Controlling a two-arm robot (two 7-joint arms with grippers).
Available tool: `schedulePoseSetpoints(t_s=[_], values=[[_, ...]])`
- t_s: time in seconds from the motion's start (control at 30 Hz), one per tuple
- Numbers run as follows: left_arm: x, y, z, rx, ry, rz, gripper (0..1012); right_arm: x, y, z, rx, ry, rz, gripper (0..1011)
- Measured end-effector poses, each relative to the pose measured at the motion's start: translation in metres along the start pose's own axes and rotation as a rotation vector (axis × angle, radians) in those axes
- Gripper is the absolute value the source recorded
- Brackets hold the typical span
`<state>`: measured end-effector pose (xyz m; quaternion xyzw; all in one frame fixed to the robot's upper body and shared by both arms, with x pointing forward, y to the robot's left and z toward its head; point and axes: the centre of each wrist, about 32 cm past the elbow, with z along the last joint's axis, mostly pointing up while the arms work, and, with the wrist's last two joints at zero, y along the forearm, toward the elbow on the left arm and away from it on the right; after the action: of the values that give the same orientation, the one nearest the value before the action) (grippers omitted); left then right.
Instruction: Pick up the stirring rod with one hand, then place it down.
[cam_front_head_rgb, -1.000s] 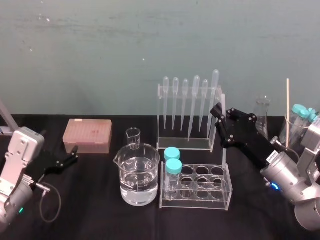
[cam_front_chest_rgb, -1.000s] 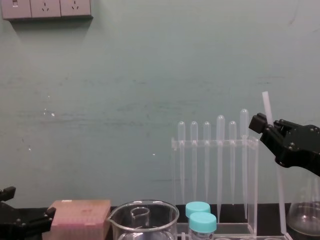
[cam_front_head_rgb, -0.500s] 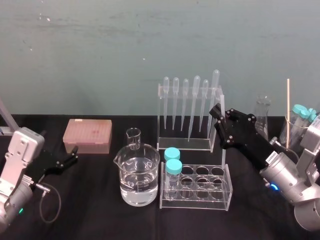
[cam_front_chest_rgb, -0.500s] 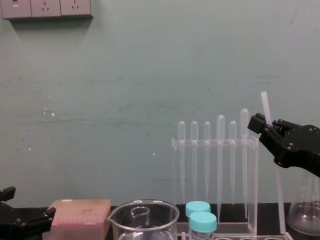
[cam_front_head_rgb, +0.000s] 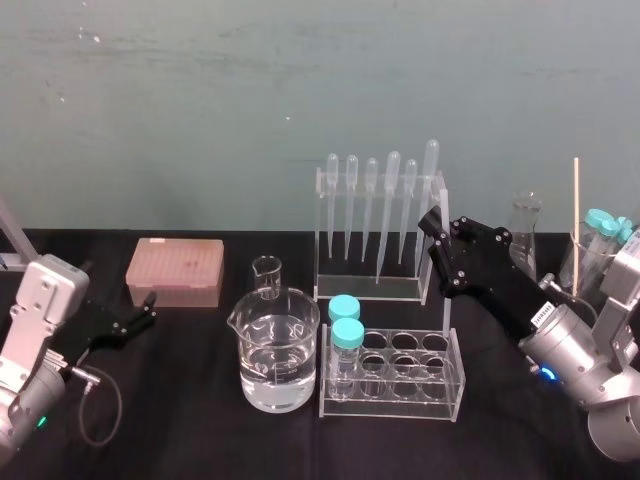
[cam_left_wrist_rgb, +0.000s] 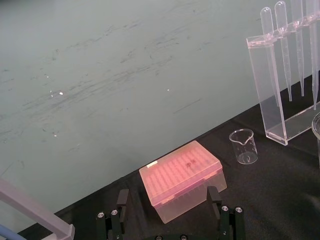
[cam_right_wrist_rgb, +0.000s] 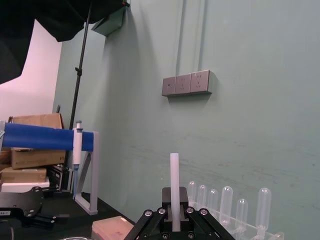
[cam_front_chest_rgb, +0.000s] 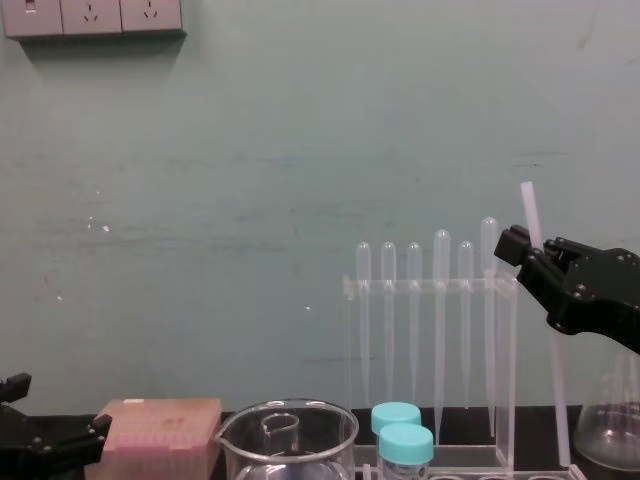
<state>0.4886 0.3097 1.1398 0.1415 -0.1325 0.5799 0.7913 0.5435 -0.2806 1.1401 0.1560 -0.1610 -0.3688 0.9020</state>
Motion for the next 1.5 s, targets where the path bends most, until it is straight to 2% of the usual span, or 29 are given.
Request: schedulePoseSetpoints(t_s=[1.5], values=[[0.0, 0.0, 0.0, 0.0, 0.0, 0.0, 1000, 0.0, 0.0, 0.0, 0.001, -0.001, 0.0, 66]])
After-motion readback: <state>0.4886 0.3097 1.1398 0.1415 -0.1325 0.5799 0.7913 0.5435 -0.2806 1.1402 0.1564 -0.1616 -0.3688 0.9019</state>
